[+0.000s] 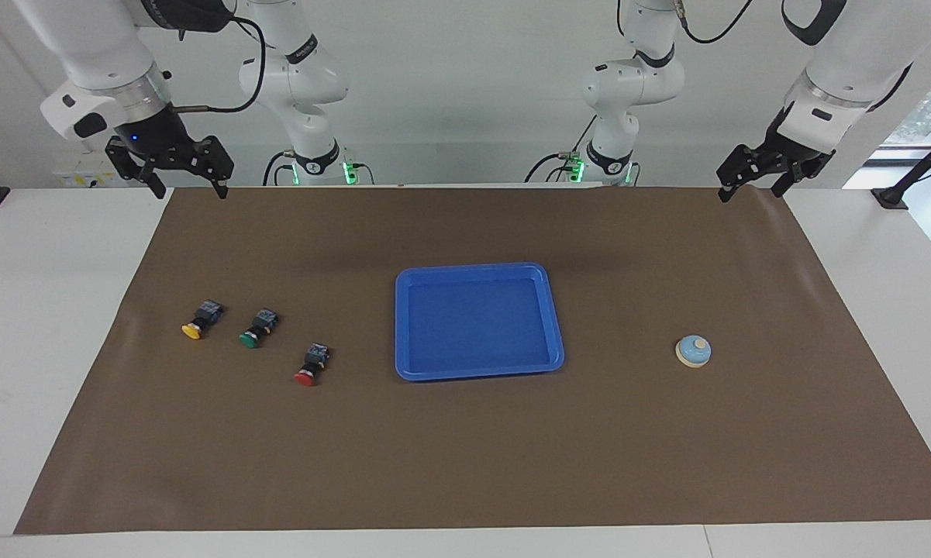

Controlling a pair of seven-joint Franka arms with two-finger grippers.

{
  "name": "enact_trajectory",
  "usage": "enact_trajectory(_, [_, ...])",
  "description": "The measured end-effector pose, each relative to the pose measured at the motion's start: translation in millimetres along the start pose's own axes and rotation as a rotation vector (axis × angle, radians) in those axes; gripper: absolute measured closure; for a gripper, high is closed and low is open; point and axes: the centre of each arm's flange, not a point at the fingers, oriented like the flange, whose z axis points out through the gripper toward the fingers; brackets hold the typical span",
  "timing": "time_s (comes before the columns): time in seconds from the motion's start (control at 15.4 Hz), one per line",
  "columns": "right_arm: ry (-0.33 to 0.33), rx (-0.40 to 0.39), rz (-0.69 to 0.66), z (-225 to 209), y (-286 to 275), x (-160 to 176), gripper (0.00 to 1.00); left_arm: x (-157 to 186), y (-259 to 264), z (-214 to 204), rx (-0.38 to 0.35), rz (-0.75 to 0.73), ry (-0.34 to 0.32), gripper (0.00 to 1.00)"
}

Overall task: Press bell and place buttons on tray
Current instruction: 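Lift the left gripper off the bell and withdraw it, then reach the right gripper to the red button and grasp it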

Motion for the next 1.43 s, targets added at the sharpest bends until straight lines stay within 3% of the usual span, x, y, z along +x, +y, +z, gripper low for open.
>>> enact_trajectory(0.32, [0.036,0.000,0.007,76,-45,26,0.00,2,-3,-1,-0.001,-0.005,0.013,0.00])
enact_trajectory(0.84, [0.090,-0.002,0.022,224,-103,97,0.00,3,7,1,-0.003,0.014,0.012,0.00])
enact_trajectory(1.43, [0.110,0.004,0.127,312,-111,110,0.00,2,4,0,-0.005,0.010,0.007,0.00])
